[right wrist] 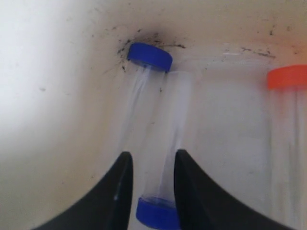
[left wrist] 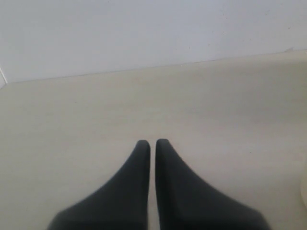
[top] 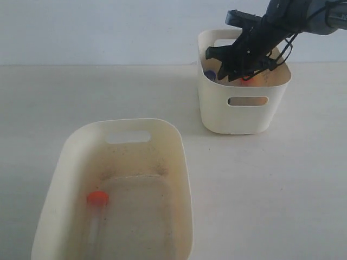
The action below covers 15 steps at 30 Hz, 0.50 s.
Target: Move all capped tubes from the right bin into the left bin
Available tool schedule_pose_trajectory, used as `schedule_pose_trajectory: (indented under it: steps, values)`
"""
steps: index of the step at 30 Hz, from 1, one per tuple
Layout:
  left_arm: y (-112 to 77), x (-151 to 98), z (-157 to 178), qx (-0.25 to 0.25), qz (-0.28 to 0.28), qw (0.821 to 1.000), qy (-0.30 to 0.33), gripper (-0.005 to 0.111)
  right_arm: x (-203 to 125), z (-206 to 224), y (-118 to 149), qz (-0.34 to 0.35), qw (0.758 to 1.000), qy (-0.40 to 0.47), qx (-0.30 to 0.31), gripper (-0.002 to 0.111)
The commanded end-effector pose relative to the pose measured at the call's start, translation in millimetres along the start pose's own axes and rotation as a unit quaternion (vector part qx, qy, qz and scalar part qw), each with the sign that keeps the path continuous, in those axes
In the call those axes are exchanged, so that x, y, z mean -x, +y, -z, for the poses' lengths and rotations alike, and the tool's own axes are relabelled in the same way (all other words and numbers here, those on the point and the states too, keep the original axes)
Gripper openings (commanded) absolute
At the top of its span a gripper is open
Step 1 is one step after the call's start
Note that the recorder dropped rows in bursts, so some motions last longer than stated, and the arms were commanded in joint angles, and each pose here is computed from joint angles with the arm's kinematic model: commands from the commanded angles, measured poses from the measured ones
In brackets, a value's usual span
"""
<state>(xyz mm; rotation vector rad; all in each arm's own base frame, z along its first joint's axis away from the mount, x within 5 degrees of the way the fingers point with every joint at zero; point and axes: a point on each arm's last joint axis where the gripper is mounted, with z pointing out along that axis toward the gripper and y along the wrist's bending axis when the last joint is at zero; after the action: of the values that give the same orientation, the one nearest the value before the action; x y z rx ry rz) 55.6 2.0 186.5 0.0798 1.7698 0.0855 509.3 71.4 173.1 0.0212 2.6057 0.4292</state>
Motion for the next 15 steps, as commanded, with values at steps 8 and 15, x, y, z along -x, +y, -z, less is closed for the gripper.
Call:
schedule_pose_trajectory:
  steps: [8, 15]
  values:
    - [0.0, 2.7, 0.5, 0.000, 0.009, 1.000, -0.010, 0.004, -0.1, 5.6, -1.8, -0.016, 1.000, 0.006, -0.009, 0.056]
    - [0.0, 2.7, 0.5, 0.000, 0.009, 1.000, -0.010, 0.004, -1.2, 3.2, 2.9, -0.005, 0.999, 0.002, -0.040, 0.054]
